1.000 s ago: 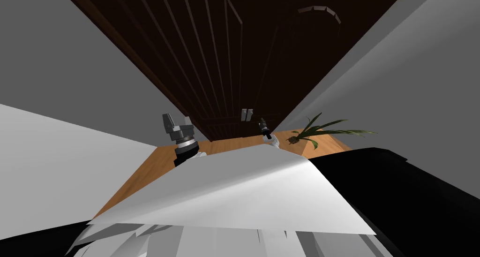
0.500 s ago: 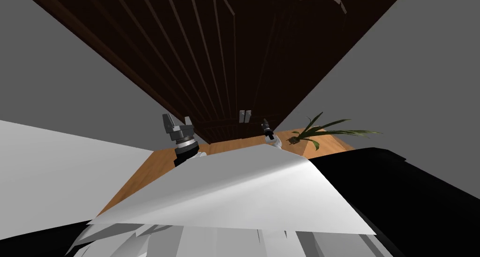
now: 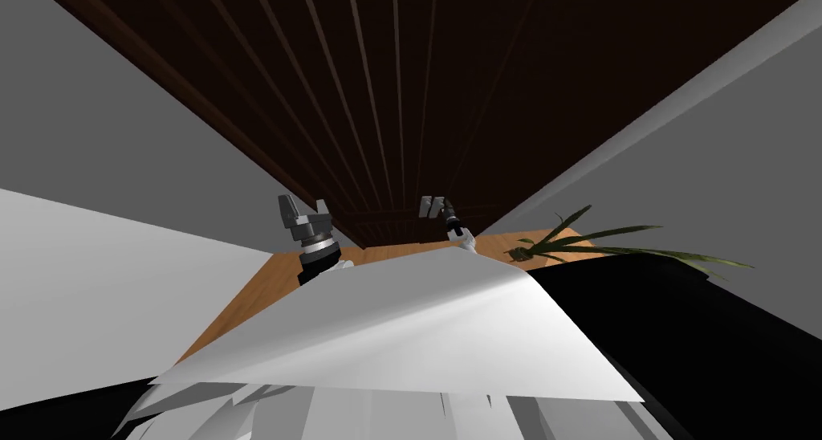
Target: Pull the door open
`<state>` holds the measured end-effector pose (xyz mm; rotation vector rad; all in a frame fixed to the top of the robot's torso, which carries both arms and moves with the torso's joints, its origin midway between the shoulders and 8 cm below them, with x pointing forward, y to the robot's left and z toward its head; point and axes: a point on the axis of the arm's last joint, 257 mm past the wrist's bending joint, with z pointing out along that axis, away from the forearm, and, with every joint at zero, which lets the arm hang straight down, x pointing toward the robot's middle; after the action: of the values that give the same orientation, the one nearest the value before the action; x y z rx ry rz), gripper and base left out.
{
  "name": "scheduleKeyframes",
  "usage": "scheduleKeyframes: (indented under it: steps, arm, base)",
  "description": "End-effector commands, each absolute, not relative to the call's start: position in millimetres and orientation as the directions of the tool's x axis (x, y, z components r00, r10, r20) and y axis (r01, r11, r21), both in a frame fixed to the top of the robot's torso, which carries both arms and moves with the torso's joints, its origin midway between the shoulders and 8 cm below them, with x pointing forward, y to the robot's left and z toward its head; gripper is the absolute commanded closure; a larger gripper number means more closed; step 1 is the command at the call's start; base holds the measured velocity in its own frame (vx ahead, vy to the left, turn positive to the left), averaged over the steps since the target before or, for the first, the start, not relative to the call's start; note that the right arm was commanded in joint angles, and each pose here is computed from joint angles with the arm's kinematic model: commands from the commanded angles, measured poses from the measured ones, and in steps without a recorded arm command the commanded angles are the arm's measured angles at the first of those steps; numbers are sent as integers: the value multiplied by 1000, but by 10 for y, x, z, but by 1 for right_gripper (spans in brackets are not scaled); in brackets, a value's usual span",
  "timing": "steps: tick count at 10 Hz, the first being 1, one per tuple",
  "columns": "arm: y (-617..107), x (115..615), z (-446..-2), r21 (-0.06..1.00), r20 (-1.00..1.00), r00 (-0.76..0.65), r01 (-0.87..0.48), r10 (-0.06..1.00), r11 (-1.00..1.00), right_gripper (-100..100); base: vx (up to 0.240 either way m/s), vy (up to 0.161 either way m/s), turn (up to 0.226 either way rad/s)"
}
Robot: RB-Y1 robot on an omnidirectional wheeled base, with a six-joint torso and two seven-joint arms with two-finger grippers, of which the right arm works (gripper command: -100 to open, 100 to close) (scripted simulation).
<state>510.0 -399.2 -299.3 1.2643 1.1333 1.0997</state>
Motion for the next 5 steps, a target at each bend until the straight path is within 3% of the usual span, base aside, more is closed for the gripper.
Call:
scheduleKeyframes:
  steps: [1,2,5]
  arm:
    - [-3992,5100,-2993,1000,-16,124,14,992,14,-100]
    - [-3992,5100,-2993,1000,-16,124,14,992,14,100]
    - [-3992,5100,-2993,1000,-16,124,14,992,14,100]
  base:
    - [98,67,46]
    - [-11,-9,-43]
    - [-29,-17,12]
